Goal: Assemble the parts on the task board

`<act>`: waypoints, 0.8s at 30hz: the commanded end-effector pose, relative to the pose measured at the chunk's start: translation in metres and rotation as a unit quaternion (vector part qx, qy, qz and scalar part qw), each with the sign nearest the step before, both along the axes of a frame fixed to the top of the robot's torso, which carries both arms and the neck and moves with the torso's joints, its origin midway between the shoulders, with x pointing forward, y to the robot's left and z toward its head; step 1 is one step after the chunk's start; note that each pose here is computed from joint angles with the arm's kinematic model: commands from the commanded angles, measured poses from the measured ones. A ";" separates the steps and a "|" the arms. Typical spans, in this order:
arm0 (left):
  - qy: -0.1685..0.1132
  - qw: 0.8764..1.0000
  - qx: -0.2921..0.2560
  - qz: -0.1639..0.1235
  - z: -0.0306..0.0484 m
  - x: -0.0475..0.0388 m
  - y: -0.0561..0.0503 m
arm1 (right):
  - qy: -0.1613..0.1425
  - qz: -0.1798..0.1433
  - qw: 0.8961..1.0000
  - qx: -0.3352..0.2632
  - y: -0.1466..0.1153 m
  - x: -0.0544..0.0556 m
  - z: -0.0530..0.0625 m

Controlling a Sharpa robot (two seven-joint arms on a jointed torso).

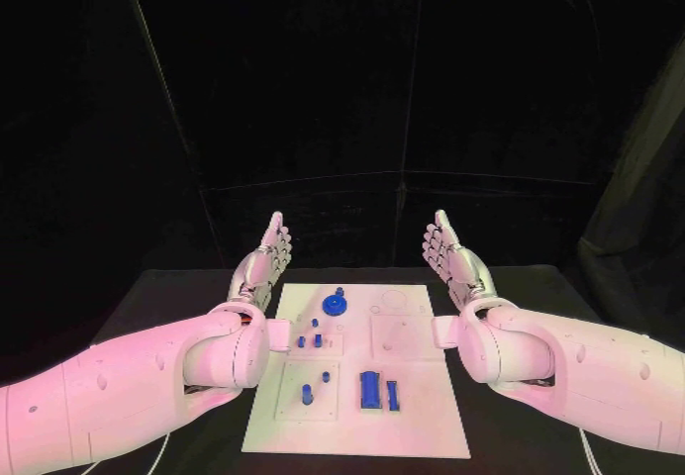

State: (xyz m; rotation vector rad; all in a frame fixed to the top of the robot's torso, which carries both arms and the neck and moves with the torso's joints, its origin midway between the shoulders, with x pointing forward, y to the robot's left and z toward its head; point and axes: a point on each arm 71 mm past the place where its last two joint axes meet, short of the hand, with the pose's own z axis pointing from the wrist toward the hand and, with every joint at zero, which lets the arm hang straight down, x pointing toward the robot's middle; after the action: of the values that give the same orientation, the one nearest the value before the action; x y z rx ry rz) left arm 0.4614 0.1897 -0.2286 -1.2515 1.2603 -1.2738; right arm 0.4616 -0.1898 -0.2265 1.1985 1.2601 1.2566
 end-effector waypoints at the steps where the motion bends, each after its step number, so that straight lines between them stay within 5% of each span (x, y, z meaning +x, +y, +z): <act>1: -0.021 0.999 0.022 0.022 0.0044 0.0003 0.003 | -0.007 -0.022 1.000 -0.001 -0.003 0.000 0.002; 24: -0.021 0.999 0.022 0.022 0.0044 0.0003 0.003 | -0.007 -0.022 1.000 -0.001 -0.003 0.000 0.002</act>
State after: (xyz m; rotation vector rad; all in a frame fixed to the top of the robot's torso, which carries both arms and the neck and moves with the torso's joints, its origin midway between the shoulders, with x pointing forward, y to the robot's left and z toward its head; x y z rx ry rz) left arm 0.4614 0.1928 -0.2277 -1.2395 1.2366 -1.2202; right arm 0.4616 -0.1926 -0.2267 1.2221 1.2330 1.2250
